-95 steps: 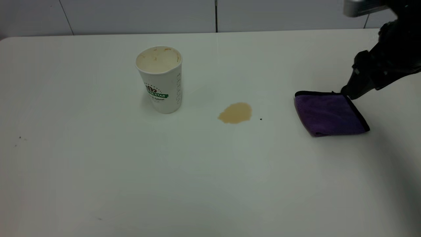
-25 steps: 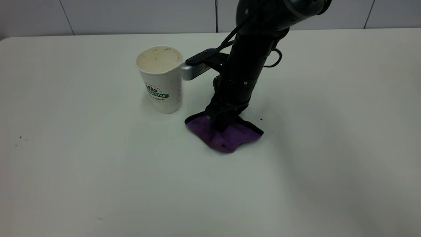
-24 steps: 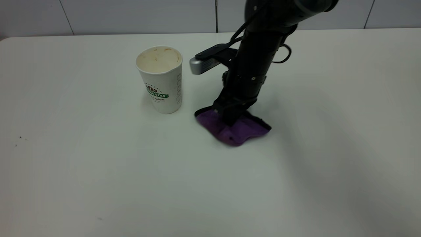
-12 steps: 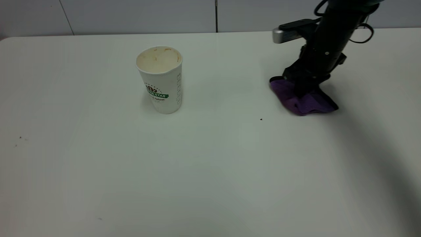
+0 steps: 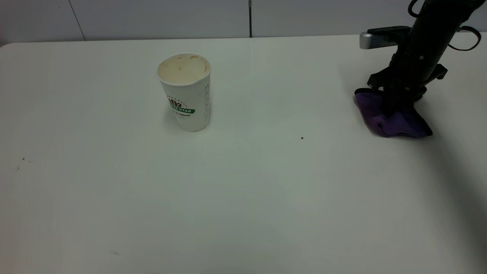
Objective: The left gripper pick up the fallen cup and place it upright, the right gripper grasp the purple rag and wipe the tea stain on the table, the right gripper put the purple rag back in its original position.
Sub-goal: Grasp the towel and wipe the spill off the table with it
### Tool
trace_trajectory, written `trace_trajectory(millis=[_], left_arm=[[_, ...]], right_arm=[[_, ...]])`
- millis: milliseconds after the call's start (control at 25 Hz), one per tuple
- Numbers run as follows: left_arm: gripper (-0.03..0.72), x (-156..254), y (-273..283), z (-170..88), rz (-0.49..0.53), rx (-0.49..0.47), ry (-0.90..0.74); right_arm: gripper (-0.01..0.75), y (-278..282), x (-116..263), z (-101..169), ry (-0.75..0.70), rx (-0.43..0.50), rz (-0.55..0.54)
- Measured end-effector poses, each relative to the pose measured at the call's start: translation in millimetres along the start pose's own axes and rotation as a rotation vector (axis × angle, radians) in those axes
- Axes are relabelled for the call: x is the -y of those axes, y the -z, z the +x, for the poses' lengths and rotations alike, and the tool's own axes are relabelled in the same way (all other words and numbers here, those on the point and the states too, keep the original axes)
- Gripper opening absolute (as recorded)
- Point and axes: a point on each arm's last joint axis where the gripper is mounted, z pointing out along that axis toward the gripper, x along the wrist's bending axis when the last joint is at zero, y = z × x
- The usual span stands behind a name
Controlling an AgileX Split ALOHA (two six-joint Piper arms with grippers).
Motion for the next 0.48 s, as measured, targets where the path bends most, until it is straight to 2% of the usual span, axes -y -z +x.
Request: trace_trajectory(millis=[120, 320, 480], left_arm=[[0.497, 0, 0, 0, 0.0, 0.0, 0.0], [0.497, 0, 0, 0, 0.0, 0.0, 0.0], [0.497, 0, 0, 0, 0.0, 0.0, 0.0]], right_arm=[[0.228, 1, 1, 1, 0.0, -0.007, 0.018], [0.492, 8, 5, 5, 0.018, -0.034, 0.07], [0.583, 23, 7, 9, 0.027, -0.051, 0.108]])
